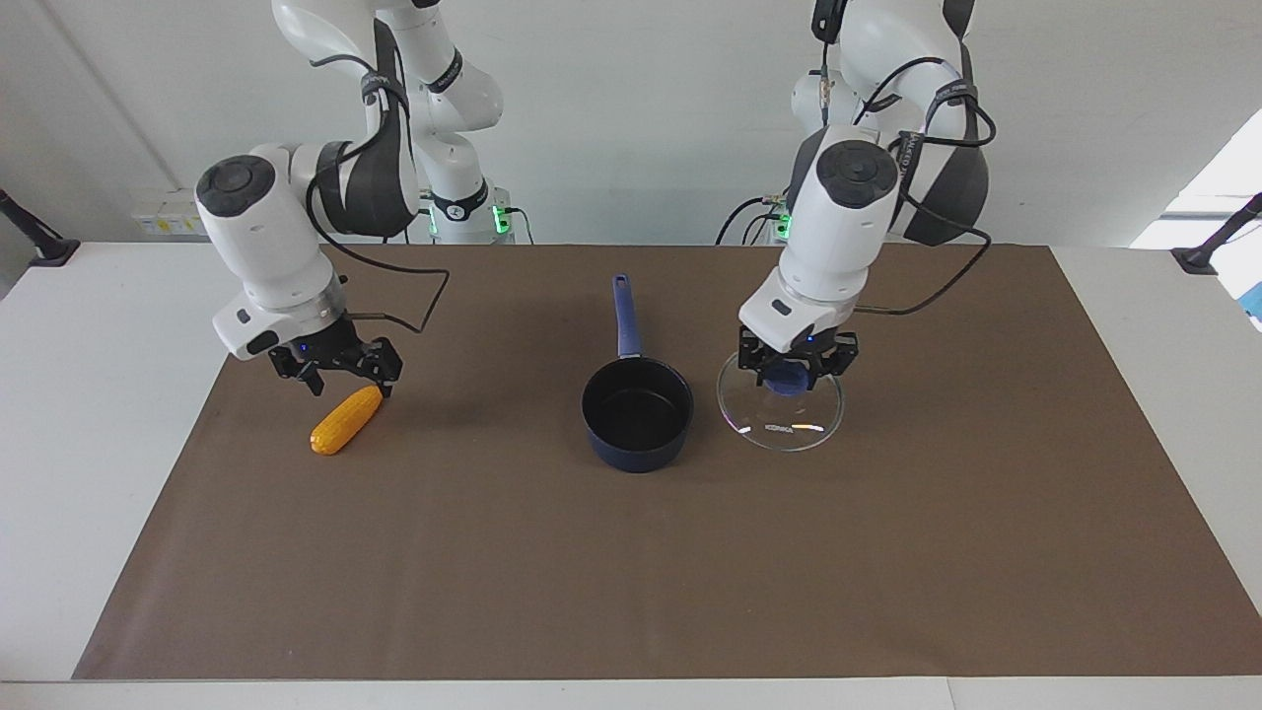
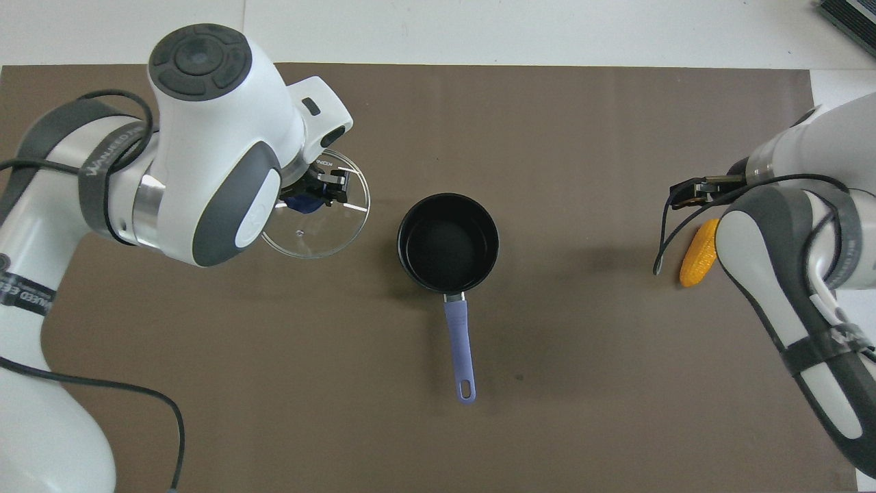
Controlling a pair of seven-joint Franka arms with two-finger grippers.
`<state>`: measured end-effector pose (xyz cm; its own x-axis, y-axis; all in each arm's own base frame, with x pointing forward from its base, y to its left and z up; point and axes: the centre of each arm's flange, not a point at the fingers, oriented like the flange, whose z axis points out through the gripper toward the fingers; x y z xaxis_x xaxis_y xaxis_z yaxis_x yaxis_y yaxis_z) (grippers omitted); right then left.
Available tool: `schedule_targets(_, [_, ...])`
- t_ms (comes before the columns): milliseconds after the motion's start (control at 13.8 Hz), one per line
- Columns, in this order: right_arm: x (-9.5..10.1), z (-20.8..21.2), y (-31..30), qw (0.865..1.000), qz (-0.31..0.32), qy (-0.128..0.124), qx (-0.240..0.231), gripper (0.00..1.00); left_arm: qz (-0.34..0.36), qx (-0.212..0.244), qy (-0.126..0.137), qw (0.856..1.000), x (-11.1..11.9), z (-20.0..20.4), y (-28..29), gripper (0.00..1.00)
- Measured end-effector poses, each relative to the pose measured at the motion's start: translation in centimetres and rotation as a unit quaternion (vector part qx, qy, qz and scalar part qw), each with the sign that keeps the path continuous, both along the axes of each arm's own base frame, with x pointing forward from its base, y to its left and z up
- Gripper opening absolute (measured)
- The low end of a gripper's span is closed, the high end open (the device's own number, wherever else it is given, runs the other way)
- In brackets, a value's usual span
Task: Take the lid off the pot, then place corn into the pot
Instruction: 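Lift the lid away with the left gripper while the right gripper grasps the corn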
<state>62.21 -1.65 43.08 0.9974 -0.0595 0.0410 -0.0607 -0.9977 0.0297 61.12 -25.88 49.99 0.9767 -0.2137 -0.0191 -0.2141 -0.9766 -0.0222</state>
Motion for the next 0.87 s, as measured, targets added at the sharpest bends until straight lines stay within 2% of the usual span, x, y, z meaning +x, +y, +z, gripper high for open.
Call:
schedule_targets(144, [0.4,-2.8,-1.9,1.000,-0.022,0.005,-0.001,1.00,-0.021,0.001,0.008,1.000,0.8,-0.6,3.9,0.66])
schedule_targets(289, [0.2,-4.9,-4.0,0.999,-0.052,0.015,-0.001,1.00,-0.046,-0.003,0.004,0.999,1.5,-1.7,7.8,0.66])
schedule_targets(578, [-1.4,-9.5,-4.5,0.992,-0.110,0.055,-0.001,1.00,-0.075,-0.007,0.000,0.997,1.4,-3.8,14.5,0.66])
schedule_targets(867, [-3.0,-12.7,-8.0,0.989,-0.139,0.053,-0.001,1.00,-0.095,-0.010,-0.006,0.995,0.3,-5.6,20.0,0.66])
